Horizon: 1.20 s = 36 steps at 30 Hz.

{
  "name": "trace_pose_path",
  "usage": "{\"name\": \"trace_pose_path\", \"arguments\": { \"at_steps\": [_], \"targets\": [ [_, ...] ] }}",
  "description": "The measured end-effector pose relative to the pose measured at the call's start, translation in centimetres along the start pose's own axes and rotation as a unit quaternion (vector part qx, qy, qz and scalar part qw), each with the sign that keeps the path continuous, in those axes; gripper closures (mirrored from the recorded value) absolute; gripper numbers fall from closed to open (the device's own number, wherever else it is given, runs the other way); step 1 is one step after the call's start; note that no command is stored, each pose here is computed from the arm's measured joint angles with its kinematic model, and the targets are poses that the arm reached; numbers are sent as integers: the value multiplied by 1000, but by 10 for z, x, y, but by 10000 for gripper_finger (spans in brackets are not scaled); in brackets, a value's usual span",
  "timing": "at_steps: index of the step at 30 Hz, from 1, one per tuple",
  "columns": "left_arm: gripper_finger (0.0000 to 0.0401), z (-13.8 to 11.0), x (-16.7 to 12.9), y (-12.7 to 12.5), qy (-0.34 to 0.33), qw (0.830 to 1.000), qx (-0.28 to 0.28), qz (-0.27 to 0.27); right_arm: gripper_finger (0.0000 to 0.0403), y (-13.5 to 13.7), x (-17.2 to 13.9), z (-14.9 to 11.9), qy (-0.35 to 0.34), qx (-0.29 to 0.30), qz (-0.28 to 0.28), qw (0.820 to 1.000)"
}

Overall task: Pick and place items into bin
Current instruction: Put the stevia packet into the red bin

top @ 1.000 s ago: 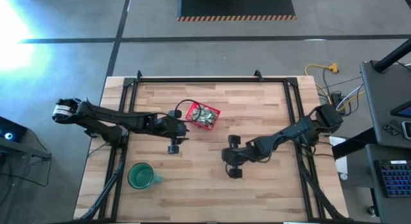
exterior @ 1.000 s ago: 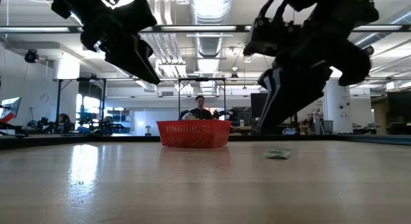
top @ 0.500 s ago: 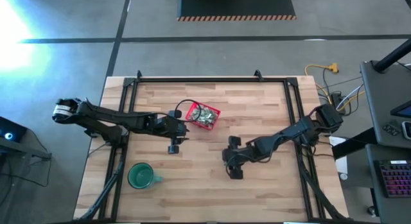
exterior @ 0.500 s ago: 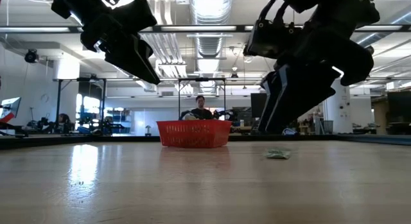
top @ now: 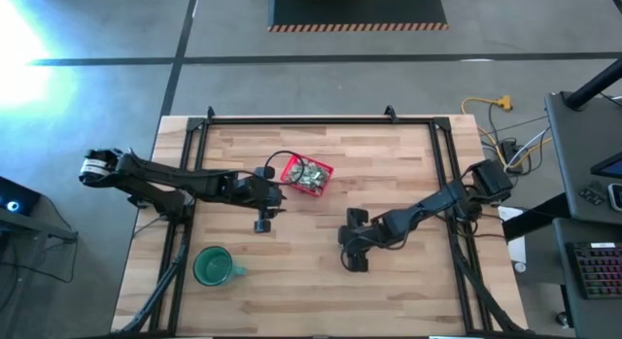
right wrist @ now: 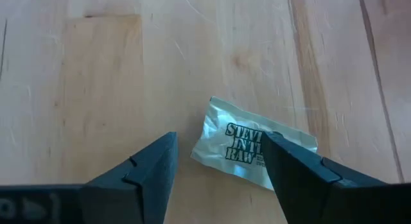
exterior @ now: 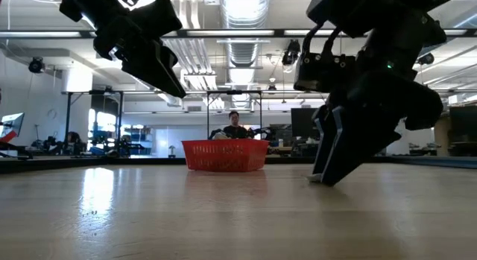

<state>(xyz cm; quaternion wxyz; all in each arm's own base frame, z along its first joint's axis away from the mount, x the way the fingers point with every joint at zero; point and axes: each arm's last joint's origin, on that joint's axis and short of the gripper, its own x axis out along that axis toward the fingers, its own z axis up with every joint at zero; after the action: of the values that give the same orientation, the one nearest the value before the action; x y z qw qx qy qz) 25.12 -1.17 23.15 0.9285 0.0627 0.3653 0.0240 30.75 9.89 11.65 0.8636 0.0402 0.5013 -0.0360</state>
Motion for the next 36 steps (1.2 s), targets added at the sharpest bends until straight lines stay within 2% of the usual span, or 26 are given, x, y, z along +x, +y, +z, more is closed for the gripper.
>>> {"name": "trace_pose_path", "arguments": {
  "at_steps": [4, 7, 18, 21, 27, 33, 36],
  "targets": [
    [260, 0, 0, 0, 0, 1000, 0, 0, 185, 0, 1, -1, -1, -1, -9, 1000],
    [260, 0, 0, 0, 0, 1000, 0, 0, 202, 0, 1, 0, -4, -1, -14, 1000],
    [260, 0, 0, 0, 0, 1000, 0, 0, 361, 0, 1, 2, -7, -31, -18, 999],
    [260, 0, 0, 0, 0, 1000, 0, 0, 388, 0, 0, 6, -13, -52, -33, 998],
    [260, 0, 0, 0, 0, 1000, 0, 0, 390, -1, -9, 25, -63, -103, -117, 986],
    [260, 0, 0, 0, 0, 1000, 0, 0, 390, -18, -20, 56, -106, -144, -257, 950],
    [260, 0, 0, 0, 0, 1000, 0, 0, 390, -37, -23, 73, -110, -139, -293, 940]
  ]
}}
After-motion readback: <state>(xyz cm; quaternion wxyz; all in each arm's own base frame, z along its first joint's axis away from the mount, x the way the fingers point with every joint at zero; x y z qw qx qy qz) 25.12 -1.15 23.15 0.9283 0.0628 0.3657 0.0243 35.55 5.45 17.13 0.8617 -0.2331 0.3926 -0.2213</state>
